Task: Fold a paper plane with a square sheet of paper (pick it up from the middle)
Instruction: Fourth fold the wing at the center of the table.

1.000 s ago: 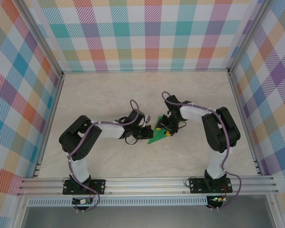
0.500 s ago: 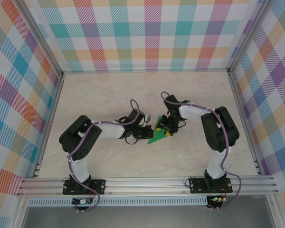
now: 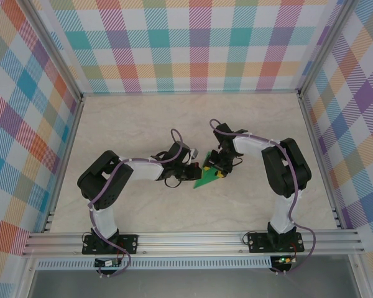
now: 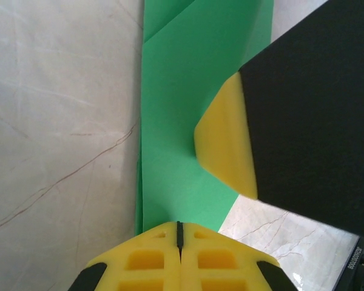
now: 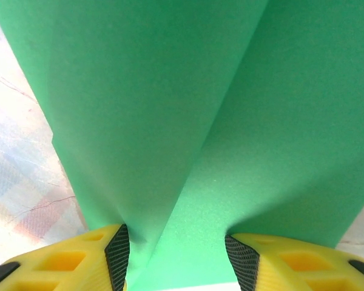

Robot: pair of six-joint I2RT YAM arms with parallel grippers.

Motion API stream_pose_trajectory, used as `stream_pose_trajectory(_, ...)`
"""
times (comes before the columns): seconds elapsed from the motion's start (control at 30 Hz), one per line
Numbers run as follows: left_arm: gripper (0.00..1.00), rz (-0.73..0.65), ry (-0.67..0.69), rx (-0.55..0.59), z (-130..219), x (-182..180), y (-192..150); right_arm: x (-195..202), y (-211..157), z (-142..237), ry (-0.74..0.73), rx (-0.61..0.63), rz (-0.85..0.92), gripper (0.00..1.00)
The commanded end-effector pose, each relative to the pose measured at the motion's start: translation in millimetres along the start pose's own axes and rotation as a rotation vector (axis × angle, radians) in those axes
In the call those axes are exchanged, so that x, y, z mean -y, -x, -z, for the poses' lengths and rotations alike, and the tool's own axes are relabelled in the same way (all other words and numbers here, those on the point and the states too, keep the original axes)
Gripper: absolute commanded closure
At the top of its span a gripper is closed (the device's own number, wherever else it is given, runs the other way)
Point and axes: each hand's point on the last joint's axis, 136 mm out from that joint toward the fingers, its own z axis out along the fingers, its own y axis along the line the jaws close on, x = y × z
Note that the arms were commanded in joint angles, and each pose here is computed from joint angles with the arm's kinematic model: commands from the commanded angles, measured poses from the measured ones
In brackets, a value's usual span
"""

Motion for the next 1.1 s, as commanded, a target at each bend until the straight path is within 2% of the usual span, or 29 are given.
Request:
stream_pose_trajectory(0.0, 0.98, -0.024, -0.025, -0.003, -5, 10, 4, 88, -13, -53, -0.322, -0.061, -0.051, 0.48)
stream_pose_trajectory(0.8, 1.00, 0.006, 0.061, -0.058, -19, -14, -6, 93, -16, -60, -0.329, -0.081, -0.060, 0.47)
stream_pose_trajectory(0.93, 1.00, 0.015, 0.103, -0.095, -21, -25, -16, 85, -17, -54, -0.298, -0.074, -0.055, 0.48)
stream_pose_trajectory(1.07, 1.00, 0.022, 0.156, -0.131, -19, -37, -28, 58, -13, -33, -0.202, -0.039, -0.028, 0.48)
